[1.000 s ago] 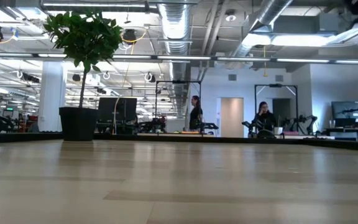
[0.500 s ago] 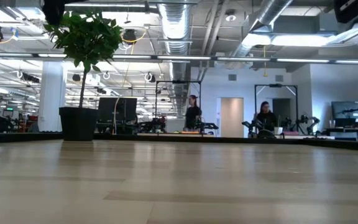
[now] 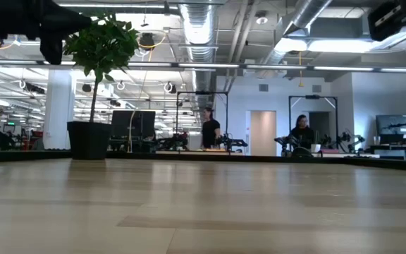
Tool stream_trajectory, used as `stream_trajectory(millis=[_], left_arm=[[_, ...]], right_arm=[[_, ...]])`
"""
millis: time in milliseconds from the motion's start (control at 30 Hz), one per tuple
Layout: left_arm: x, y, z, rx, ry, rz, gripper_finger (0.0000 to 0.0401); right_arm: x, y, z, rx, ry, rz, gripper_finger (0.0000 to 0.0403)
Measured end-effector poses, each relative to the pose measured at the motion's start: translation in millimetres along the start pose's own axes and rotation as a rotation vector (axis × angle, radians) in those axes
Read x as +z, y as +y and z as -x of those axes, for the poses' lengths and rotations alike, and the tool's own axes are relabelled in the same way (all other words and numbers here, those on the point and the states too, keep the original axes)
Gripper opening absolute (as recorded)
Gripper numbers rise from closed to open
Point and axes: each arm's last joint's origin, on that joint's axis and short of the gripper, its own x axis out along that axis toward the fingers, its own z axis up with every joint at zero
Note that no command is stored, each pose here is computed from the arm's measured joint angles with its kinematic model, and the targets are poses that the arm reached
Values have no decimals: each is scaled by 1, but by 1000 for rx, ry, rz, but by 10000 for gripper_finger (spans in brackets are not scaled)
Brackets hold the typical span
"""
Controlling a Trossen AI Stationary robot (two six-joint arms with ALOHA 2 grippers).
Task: Fold microfiber towels
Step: Return to Home Position
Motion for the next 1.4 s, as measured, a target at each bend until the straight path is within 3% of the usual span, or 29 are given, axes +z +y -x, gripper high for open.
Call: stream_trajectory(millis=[300,500,800,1133,1400], left_arm=[[-35,8,2,-30,-71,-39,0],[-39,9,2,-34,-32,-10,0],[-40,10,2,12,-30,-8,0],[-50,14,2,65,54,-69,0],[-51,13,2,65,55,-70,0]], right_arm=[[-23,-6,-9,-39,10,21,6],[-43,-14,-15,-98,-6,103,6],[-78,-28,-19,-148,18,89,6],[-78,-34,-19,-188,24,118,9],[-85,-43,-17,-312,97,67,39]])
